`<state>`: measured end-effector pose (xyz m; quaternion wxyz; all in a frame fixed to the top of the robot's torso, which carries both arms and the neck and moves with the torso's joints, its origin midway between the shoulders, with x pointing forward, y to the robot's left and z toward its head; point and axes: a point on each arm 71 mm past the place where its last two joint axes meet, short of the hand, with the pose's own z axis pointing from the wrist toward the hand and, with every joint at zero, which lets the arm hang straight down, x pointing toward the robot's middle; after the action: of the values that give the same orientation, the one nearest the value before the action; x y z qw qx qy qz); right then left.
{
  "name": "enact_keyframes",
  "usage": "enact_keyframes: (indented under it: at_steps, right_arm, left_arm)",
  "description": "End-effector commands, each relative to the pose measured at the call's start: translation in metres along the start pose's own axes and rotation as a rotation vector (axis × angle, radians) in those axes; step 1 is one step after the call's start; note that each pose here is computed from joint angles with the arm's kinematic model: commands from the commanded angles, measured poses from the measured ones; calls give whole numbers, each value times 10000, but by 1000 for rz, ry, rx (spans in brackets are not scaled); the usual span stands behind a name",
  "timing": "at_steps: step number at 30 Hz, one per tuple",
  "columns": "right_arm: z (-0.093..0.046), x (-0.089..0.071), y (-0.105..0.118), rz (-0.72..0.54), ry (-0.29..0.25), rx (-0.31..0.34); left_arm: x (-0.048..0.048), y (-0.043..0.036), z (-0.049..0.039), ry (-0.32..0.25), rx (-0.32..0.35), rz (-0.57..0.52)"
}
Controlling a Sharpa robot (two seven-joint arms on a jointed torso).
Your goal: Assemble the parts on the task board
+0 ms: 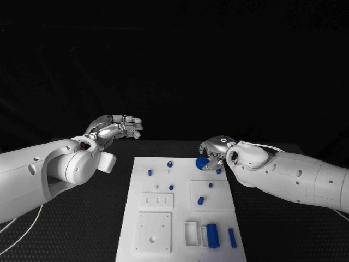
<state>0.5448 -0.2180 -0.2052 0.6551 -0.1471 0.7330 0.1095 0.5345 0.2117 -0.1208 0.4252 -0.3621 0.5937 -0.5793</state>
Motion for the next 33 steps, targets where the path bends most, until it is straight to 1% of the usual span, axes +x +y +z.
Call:
enact_keyframes:
  at_steps: [1,8,13,16,33]
  right_arm:
    - [6,37,3,1,31,-9]
    - [29,84,-23,7,75,-1]
    - [41,159,-45,11,99,8]
    - [50,165,-64,33,101,15]
    - [81,209,-70,37,121,20]
  left_arm:
    - [33,-11,7,22,9,-3]
    - [33,-9,7,21,9,-3]
    - [37,-7,7,23,8,-4]
    - [36,-6,5,23,8,-4]
    - [34,2,8,23,6,-4]
